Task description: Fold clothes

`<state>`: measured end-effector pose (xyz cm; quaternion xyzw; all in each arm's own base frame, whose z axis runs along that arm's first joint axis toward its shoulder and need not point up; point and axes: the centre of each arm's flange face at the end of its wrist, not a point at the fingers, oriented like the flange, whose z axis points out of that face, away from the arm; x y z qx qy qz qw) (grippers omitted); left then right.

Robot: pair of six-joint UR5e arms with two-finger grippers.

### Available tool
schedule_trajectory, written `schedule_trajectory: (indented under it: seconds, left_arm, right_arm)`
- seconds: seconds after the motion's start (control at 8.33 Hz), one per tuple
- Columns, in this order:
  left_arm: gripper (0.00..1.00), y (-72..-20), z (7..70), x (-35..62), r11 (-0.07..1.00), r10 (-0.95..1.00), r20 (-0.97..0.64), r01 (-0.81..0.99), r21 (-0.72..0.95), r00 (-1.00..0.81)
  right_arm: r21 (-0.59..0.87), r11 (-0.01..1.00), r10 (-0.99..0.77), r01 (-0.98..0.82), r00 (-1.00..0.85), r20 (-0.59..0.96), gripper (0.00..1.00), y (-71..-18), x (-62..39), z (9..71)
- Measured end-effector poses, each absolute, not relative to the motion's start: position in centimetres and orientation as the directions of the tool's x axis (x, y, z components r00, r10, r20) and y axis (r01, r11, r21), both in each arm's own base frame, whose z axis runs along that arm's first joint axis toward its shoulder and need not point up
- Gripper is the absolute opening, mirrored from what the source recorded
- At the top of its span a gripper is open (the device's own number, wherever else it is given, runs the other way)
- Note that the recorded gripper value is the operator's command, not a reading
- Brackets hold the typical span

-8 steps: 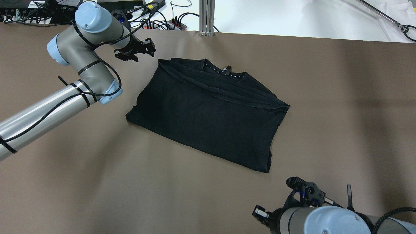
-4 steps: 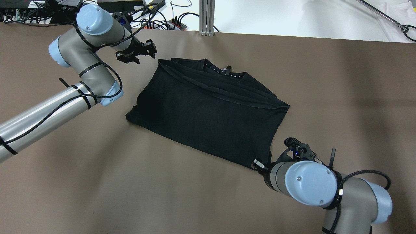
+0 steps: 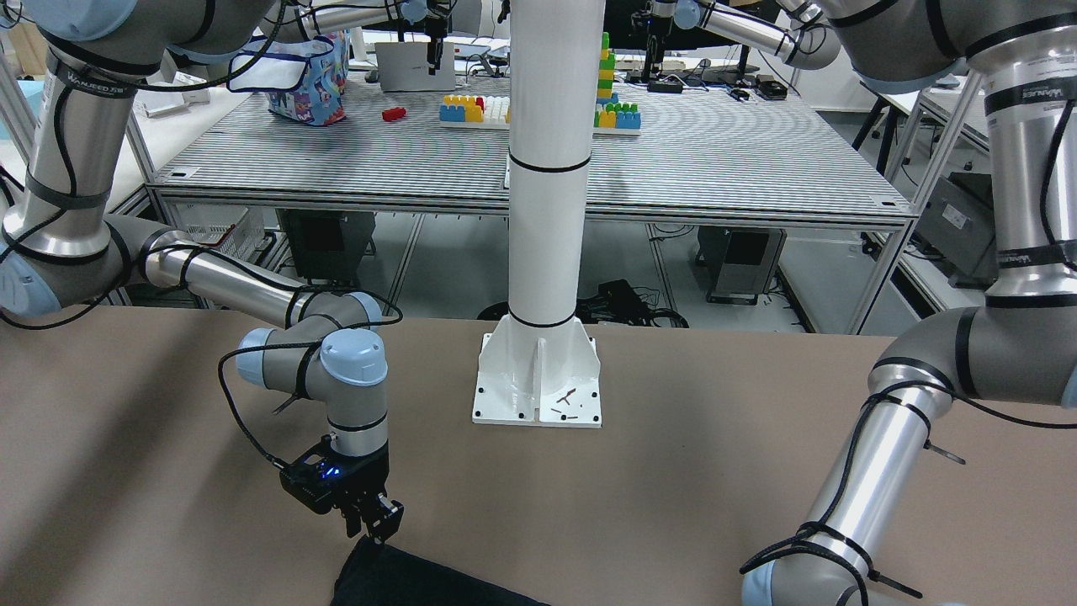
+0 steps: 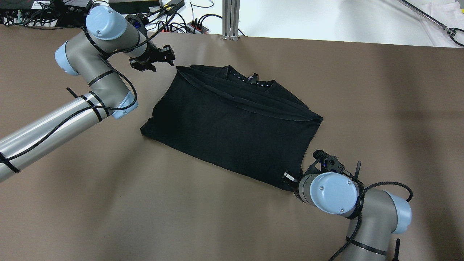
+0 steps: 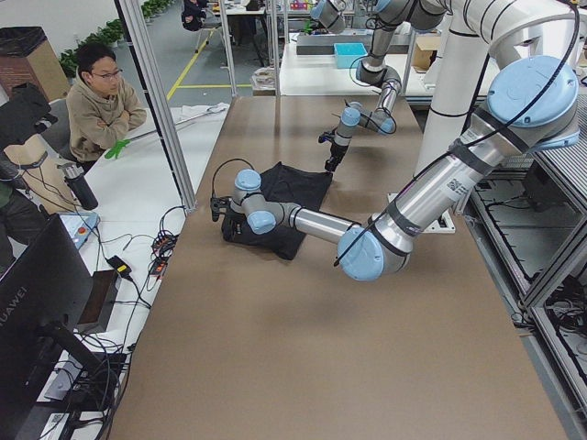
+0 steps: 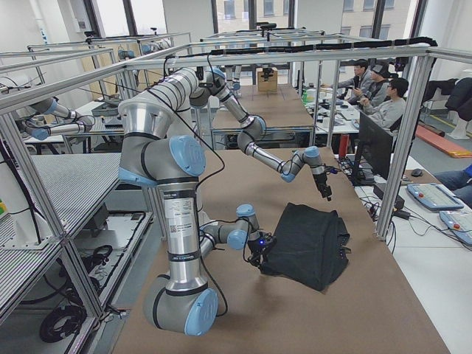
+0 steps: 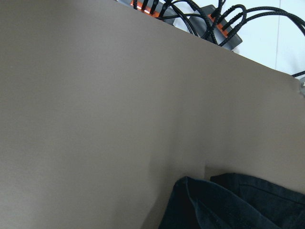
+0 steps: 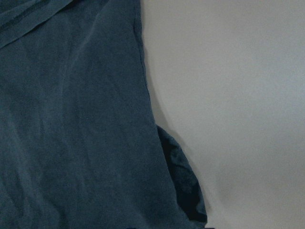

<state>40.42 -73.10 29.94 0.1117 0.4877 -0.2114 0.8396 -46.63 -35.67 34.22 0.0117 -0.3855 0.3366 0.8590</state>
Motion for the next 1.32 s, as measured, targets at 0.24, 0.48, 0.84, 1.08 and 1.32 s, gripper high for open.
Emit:
schedule_trajectory:
  seconds: [0.24,0.48,0.84,1.08,1.32]
  left_arm:
    - [0.72,-72.8,29.7,41.0,0.886,-0.242,-0.866,0.464,-0.013,0.438]
    - [0.72,-72.7,29.6,41.5,0.885,-0.240,-0.866,0.466,-0.009,0.438]
    - [0.72,-72.4,29.4,42.0,0.880,-0.246,-0.867,0.474,-0.012,0.434]
    - [0.72,-72.2,29.2,42.1,0.879,-0.244,-0.869,0.477,-0.011,0.430]
    - [0.72,-72.1,29.4,42.0,0.877,-0.245,-0.869,0.480,-0.011,0.430]
  right_arm:
    - [-0.241,0.772,0.575,-0.588,0.485,0.659,0.21,-35.5,-47.3,35.2]
    - [-0.243,0.775,0.575,-0.583,0.493,0.653,0.00,-35.0,-47.7,35.5]
    - [-0.246,0.777,0.574,-0.579,0.494,0.653,0.00,-34.8,-47.8,35.5]
    - [-0.267,0.787,0.566,-0.557,0.479,0.671,0.00,-34.1,-46.7,33.8]
    - [-0.319,0.827,0.537,-0.463,0.481,0.693,0.00,-29.2,-44.5,31.8]
